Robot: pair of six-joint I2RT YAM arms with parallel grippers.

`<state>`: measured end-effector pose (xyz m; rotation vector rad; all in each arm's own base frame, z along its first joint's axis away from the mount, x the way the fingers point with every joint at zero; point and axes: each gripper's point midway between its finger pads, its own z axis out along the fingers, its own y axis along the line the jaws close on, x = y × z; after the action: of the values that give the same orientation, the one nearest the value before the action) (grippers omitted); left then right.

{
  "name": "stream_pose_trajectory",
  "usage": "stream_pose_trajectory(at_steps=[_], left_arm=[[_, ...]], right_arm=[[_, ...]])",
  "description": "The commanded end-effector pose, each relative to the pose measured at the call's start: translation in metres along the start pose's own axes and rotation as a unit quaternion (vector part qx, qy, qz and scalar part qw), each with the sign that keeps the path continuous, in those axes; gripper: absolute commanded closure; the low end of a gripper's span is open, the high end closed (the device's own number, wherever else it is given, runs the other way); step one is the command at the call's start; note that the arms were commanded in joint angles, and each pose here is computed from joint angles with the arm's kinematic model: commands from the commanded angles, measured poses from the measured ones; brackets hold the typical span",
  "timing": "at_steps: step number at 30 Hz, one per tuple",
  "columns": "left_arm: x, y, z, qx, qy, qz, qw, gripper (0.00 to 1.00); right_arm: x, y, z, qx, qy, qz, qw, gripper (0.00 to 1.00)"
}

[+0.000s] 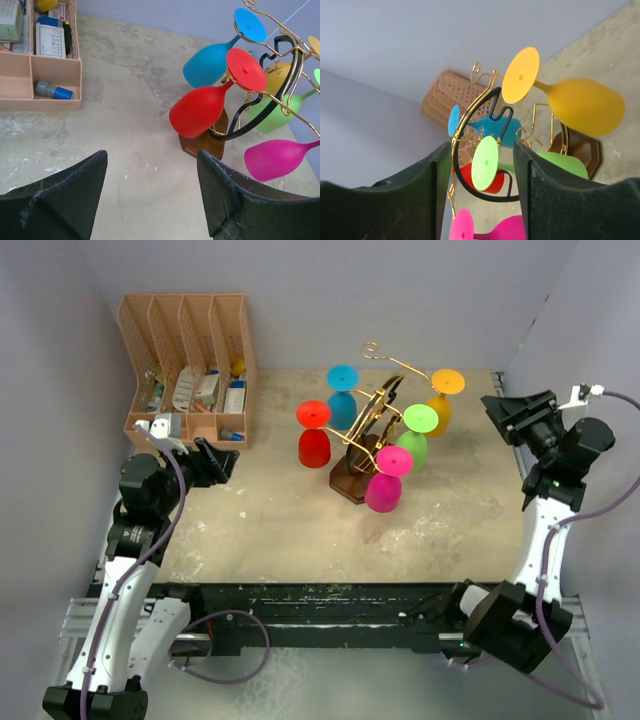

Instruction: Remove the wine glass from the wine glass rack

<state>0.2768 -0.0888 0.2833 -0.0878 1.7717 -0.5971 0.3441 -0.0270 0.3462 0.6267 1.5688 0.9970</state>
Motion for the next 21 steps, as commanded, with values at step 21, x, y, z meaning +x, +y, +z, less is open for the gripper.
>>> stream_pose_trajectory(at_steps=[21], left_arm=[[-0.011, -0.013, -0.004, 0.019, -0.020, 0.015, 0.999, 0.25]], right_arm=[[-0.008, -0.022, 0.101, 0.004, 0.084, -0.025, 0.996, 0.59]])
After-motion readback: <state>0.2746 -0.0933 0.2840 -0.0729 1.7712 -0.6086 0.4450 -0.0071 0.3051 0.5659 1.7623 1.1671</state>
